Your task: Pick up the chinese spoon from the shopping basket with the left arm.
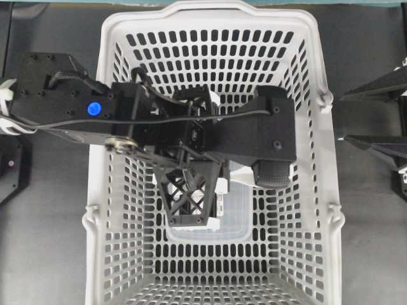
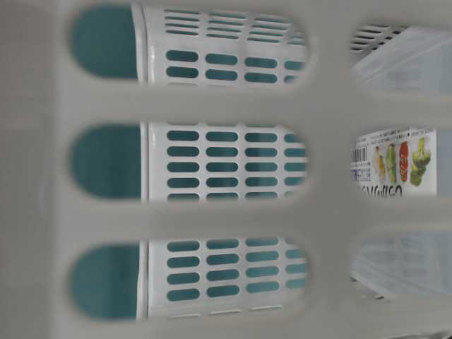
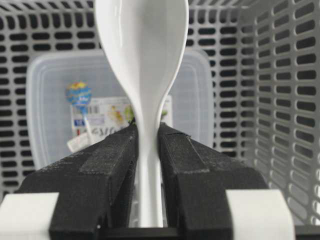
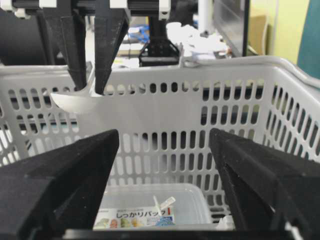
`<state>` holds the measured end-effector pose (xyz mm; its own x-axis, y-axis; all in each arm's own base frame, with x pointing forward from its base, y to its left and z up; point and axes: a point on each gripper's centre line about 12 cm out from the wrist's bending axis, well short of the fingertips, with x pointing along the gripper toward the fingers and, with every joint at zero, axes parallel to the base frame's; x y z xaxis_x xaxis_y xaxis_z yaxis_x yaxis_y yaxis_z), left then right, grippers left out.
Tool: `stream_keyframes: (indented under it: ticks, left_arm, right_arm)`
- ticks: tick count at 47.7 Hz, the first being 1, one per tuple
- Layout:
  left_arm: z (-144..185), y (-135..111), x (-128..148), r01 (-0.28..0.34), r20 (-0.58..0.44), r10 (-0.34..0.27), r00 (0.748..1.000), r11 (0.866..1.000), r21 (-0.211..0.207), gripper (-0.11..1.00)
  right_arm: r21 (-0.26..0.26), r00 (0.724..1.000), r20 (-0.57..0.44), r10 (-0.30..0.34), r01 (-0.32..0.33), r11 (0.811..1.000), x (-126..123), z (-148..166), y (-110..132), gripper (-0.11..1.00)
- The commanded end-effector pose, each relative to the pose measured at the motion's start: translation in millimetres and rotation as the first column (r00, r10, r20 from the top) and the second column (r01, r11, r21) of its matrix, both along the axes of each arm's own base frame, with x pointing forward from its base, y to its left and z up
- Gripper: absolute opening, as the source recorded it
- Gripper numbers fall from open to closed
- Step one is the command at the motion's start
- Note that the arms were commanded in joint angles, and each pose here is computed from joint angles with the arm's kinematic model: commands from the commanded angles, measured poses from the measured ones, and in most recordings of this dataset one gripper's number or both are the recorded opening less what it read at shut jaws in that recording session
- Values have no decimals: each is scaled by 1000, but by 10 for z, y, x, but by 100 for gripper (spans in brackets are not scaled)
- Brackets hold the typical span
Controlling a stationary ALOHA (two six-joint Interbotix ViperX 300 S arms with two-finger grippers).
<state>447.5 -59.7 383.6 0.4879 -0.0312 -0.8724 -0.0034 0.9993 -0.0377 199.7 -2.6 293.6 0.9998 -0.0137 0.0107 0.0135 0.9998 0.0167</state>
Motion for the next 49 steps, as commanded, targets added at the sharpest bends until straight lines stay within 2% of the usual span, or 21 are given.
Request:
stream_keyframes:
  ticks: [1,49]
  left_arm:
    - [198,20,-55,-4,52,4,999,1000,-4,13]
    - [170,20,-51,-1,45,1,999,1000,-1,13]
  right_arm:
    - [3,1000,15,-4,4,1000,12,42,-7,71]
    - [1,1000,9,-3,3,1000,8,12,-7,71]
